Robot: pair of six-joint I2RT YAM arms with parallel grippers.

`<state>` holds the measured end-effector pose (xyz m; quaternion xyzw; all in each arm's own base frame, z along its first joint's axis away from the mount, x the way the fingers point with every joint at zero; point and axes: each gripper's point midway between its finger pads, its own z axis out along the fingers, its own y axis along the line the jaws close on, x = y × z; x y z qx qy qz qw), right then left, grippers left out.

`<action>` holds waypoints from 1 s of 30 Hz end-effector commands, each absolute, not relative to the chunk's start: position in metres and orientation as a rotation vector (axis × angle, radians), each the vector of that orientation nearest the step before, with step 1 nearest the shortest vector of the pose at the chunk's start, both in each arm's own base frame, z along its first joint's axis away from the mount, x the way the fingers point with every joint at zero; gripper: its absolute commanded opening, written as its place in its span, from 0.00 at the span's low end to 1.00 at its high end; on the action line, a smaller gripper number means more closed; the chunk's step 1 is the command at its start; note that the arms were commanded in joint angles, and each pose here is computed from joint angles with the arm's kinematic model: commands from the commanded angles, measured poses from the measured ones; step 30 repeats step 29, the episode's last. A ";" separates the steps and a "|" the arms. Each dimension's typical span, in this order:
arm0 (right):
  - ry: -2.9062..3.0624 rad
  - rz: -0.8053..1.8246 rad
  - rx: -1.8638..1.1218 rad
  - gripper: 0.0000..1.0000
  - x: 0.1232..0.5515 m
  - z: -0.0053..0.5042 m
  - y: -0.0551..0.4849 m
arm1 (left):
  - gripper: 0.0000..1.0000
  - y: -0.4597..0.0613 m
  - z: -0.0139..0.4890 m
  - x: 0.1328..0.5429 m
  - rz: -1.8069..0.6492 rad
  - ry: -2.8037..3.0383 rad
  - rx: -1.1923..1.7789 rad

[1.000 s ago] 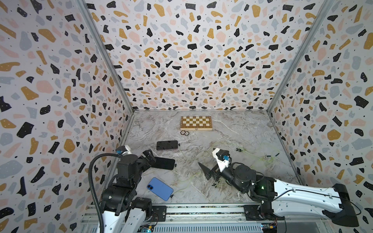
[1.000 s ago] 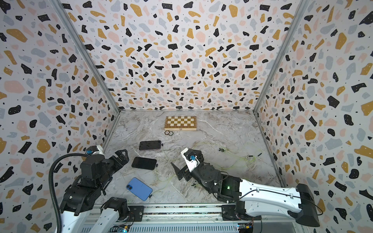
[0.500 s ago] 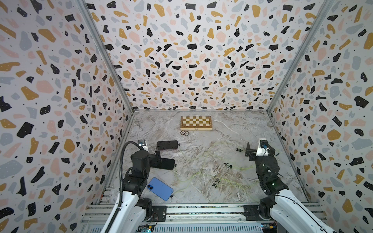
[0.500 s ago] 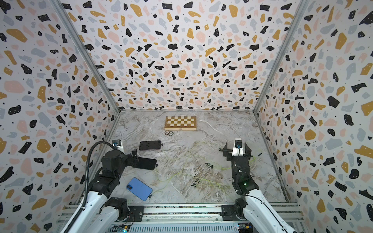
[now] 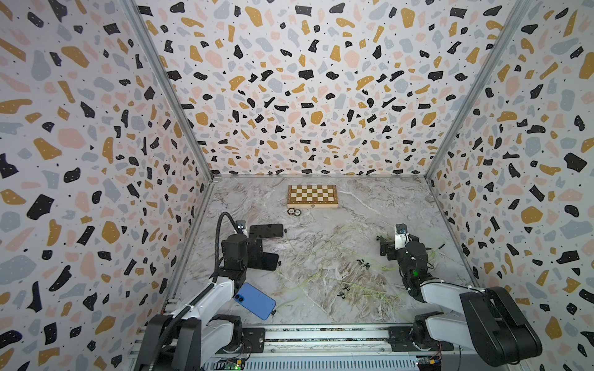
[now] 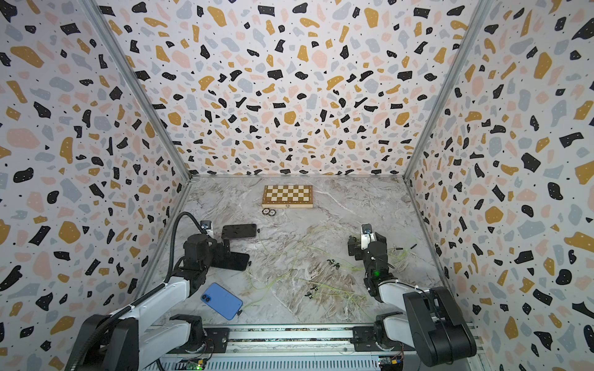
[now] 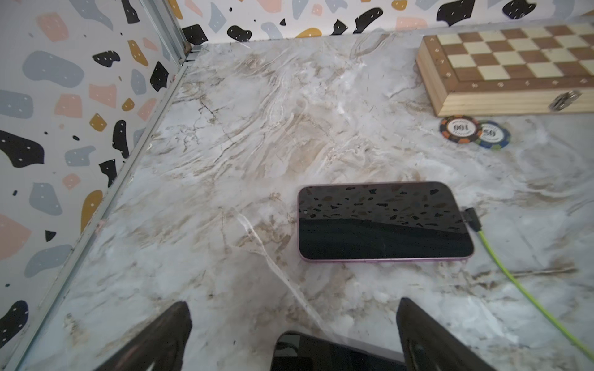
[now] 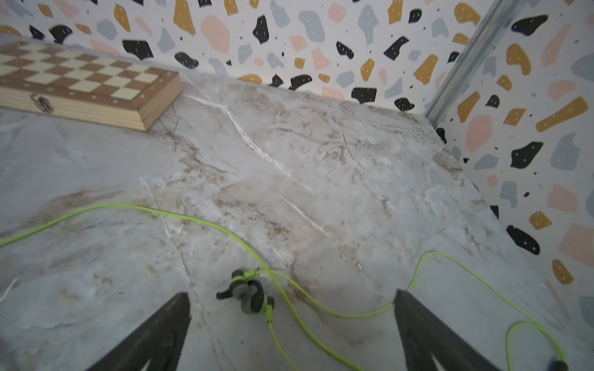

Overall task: Plug wired earphones into phones
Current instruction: Reset both arms

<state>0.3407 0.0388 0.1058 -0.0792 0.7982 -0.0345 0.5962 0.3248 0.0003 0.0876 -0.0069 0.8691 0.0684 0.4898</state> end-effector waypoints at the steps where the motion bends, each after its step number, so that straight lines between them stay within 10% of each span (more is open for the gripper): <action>1: 1.692 -0.032 -0.197 1.00 0.358 0.142 0.041 | 0.99 0.006 0.131 0.349 0.206 1.879 -0.031; 30: 1.742 -0.014 -0.138 0.99 0.371 0.120 0.027 | 0.99 0.013 0.100 0.373 0.186 1.926 -0.088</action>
